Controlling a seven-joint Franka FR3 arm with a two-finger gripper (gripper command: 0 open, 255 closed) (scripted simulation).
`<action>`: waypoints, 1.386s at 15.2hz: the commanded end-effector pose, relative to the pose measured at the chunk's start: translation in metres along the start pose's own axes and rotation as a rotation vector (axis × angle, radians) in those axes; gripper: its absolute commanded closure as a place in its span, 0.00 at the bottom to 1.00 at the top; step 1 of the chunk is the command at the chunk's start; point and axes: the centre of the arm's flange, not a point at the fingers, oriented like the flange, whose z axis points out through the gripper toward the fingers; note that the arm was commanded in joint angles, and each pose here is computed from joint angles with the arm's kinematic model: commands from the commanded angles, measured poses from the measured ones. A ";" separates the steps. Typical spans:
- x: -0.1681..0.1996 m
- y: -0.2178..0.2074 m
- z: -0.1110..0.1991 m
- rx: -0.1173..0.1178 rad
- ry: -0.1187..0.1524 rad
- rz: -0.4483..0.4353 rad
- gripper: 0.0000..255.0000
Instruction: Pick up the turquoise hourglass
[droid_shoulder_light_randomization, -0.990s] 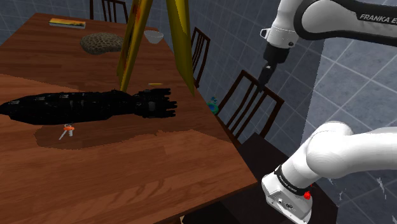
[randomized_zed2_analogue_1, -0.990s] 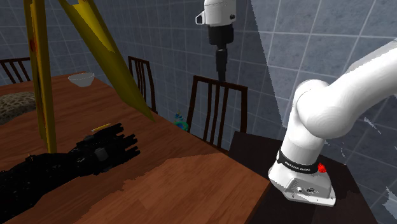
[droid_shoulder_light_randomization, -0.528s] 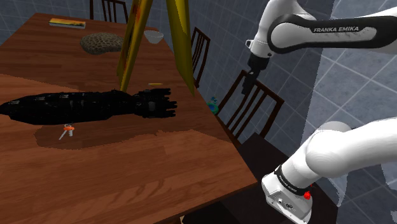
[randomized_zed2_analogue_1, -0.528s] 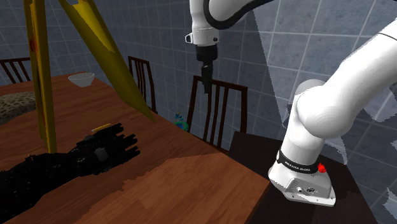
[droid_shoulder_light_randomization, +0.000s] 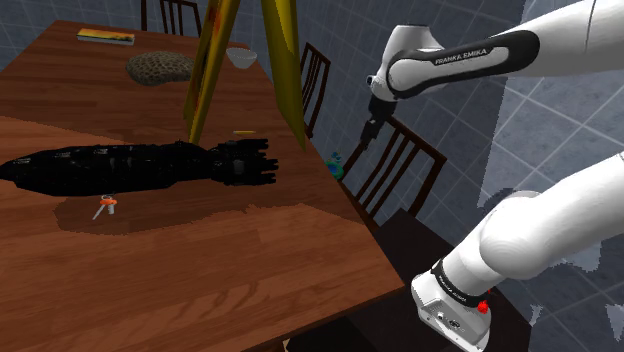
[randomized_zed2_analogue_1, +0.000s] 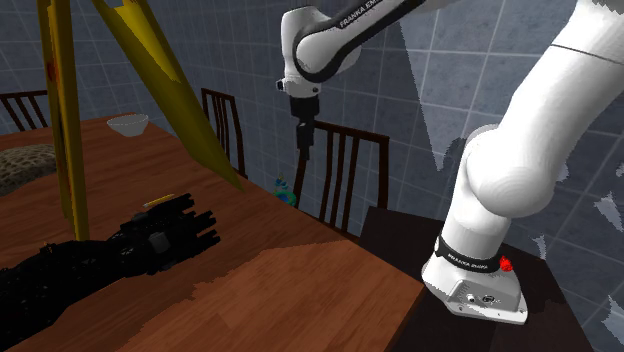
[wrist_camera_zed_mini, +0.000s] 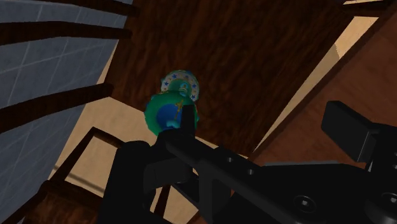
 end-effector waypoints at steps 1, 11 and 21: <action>0.014 0.015 0.020 0.001 0.009 -0.005 0.00; 0.091 0.076 0.104 0.016 0.051 -0.027 0.00; 0.126 0.100 0.164 0.021 0.068 -0.036 0.00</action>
